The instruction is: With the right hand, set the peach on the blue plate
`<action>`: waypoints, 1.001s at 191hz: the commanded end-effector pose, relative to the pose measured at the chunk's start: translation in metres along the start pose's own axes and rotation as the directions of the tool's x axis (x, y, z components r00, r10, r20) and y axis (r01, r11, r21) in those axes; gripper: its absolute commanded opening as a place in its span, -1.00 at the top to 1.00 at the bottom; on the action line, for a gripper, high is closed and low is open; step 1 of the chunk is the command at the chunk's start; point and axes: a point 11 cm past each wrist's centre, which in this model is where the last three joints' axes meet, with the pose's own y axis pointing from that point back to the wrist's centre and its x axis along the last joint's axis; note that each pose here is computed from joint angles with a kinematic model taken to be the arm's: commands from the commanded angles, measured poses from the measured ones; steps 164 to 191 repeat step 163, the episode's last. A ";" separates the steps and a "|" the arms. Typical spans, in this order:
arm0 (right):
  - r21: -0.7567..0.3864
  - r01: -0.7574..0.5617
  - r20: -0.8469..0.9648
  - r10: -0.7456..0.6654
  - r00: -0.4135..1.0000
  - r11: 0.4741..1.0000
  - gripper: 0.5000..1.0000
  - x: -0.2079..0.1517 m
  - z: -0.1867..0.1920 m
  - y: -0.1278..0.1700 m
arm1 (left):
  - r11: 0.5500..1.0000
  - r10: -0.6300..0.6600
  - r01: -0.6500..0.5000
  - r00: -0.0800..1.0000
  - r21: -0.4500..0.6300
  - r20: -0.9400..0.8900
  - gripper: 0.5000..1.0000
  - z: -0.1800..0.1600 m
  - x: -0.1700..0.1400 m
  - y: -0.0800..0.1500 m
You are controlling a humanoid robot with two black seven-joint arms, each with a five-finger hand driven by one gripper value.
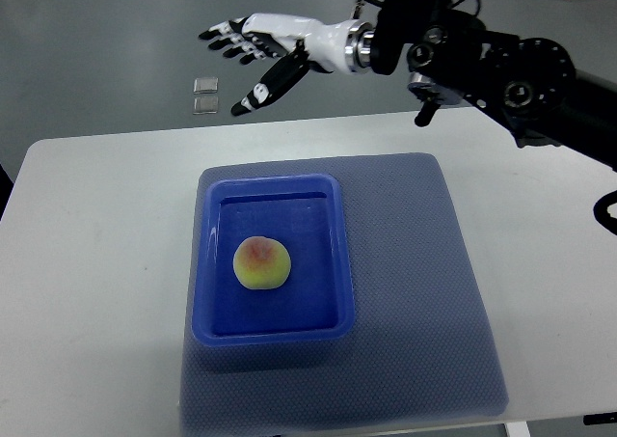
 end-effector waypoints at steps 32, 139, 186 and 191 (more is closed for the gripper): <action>0.151 -0.450 0.686 0.234 0.689 0.880 -0.73 0.055 0.083 0.079 | 1.000 -0.004 0.004 1.000 0.001 0.001 -1.00 -0.001 -0.002 0.000; -0.017 -0.617 0.931 0.237 0.278 0.787 -0.73 0.012 0.178 0.101 | 1.000 0.001 -0.001 1.000 0.004 0.003 -1.00 -0.002 0.000 0.000; -0.041 -0.620 0.933 0.251 0.256 0.784 -0.73 0.009 0.185 0.101 | 1.000 0.000 0.000 1.000 0.004 0.003 -1.00 -0.002 -0.001 0.000; -0.041 -0.620 0.933 0.251 0.256 0.784 -0.73 0.009 0.185 0.101 | 1.000 0.000 0.000 1.000 0.004 0.003 -1.00 -0.002 -0.001 0.000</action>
